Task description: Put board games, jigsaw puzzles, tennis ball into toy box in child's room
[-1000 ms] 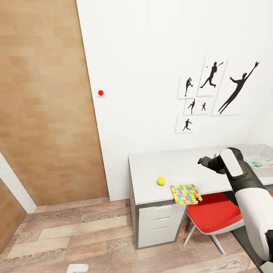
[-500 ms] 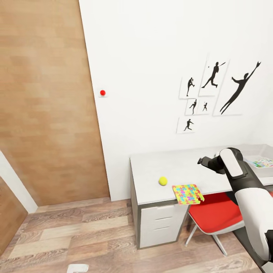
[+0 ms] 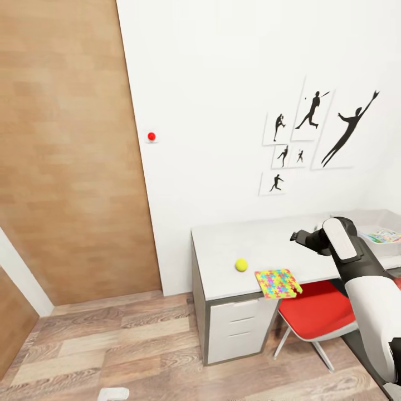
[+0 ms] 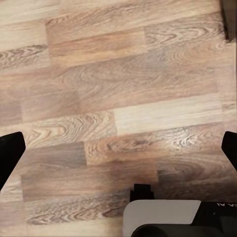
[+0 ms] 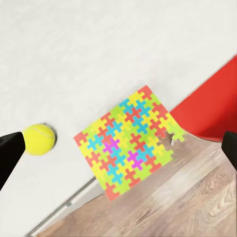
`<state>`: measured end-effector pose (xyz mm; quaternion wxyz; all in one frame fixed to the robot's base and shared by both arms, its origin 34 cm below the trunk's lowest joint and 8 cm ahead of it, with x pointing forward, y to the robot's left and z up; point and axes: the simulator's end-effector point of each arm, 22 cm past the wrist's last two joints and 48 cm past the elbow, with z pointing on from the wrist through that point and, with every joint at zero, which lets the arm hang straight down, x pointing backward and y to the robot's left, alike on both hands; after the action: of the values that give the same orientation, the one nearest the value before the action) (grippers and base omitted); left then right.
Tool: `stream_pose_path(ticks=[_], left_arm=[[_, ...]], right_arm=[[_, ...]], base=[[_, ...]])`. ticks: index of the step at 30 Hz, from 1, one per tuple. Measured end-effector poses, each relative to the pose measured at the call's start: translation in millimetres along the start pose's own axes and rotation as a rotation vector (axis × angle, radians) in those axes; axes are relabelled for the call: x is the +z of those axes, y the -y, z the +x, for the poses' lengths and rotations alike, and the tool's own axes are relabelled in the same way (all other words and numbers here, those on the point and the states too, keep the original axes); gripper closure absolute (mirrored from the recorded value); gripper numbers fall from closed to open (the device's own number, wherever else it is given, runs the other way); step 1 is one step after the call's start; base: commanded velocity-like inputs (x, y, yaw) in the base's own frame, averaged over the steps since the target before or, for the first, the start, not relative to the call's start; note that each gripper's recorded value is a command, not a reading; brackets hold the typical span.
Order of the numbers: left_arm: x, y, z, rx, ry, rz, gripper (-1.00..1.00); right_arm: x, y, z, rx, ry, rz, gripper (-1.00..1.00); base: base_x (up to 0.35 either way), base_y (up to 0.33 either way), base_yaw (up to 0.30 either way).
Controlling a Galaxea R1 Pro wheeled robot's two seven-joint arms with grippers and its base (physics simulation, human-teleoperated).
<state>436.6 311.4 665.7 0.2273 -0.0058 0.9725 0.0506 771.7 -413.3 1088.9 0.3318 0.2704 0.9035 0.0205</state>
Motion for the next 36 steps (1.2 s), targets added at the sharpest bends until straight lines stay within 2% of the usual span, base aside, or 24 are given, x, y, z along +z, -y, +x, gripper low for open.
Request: stream_pose_path(ticks=[20, 29, 36], left_arm=[[-0.8, 1, -3, 0.000, 0.006, 0.001, -1.00], [-0.9, 1, -4, -0.001, 0.008, 0.001, -1.00], [-0.9, 0, -4, -0.001, 0.008, 0.001, -1.00]], right_arm=[[1.1, 4, 7, -0.001, -0.009, 0.005, -1.00], [10.4, 9, 21, -0.002, -0.049, 0.018, -1.00], [15.9, -3, 29, 0.001, -0.072, -0.042, -1.00]], base=[[-0.068, 0.065, -0.268], [-0.266, 0.012, -0.167], [-0.318, 0.084, -0.019]])
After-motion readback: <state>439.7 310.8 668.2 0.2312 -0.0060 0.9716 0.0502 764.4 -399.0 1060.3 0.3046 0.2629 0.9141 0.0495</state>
